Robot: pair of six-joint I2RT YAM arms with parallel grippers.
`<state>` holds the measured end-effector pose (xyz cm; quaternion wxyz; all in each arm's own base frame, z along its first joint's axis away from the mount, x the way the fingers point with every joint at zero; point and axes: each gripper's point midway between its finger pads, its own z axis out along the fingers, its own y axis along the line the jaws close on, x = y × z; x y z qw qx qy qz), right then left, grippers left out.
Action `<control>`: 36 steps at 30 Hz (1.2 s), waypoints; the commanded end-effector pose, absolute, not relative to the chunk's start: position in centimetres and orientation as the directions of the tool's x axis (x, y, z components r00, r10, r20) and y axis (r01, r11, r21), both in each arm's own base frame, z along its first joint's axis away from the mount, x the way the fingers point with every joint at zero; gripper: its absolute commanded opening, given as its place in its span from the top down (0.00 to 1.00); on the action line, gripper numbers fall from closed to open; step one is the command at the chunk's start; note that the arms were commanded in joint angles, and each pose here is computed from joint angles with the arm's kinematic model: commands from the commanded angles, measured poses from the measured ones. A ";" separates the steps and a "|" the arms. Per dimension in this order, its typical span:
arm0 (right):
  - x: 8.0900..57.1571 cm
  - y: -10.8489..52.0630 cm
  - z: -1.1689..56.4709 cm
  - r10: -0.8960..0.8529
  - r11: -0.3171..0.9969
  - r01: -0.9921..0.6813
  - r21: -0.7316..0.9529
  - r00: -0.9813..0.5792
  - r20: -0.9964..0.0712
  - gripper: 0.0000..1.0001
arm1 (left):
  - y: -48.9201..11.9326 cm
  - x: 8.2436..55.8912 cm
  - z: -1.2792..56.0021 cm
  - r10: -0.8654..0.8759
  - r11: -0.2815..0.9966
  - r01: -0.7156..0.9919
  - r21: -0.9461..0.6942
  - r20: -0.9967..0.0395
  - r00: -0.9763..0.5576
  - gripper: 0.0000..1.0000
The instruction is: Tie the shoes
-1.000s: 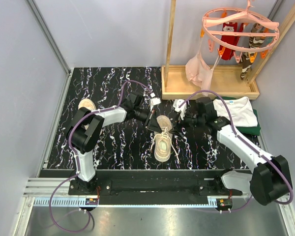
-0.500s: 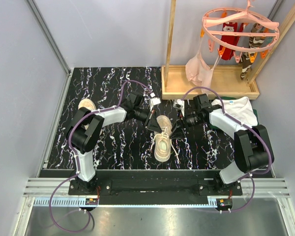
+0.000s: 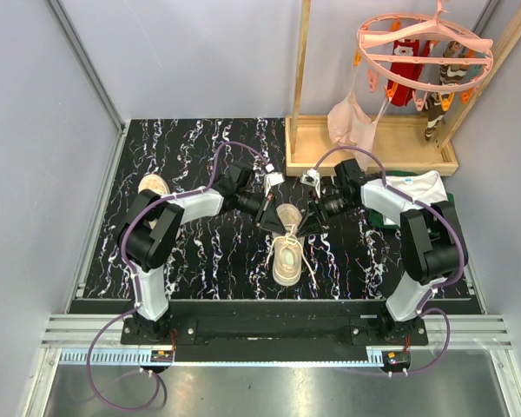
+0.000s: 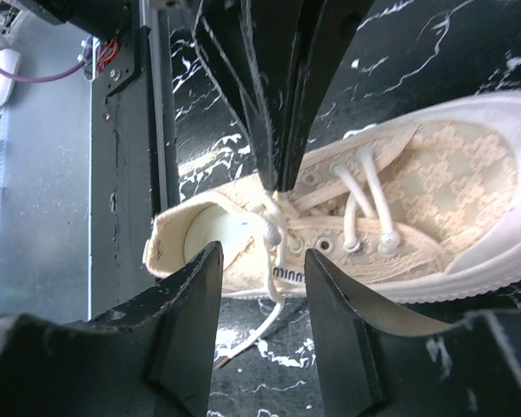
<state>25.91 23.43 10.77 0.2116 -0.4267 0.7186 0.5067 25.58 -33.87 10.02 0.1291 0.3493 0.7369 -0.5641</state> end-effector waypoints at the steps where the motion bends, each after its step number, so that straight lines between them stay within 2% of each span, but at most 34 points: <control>1: 26.0 23.4 11.5 -0.418 0.109 -0.838 0.535 -0.527 -0.740 0.48 | -34.0 25.7 12.3 0.344 0.051 0.707 -0.706 -0.652 -0.676 1.00; 27: 25.7 25.4 9.7 -0.522 0.072 -0.807 0.586 -0.531 -0.667 0.50 | -34.2 25.9 12.3 0.337 0.050 0.702 -0.711 -0.650 -0.682 1.00; 36: 24.6 25.0 9.5 -0.553 0.042 -0.795 0.605 -0.522 -0.649 0.53 | -34.3 25.9 12.3 0.338 0.049 0.699 -0.713 -0.647 -0.684 1.00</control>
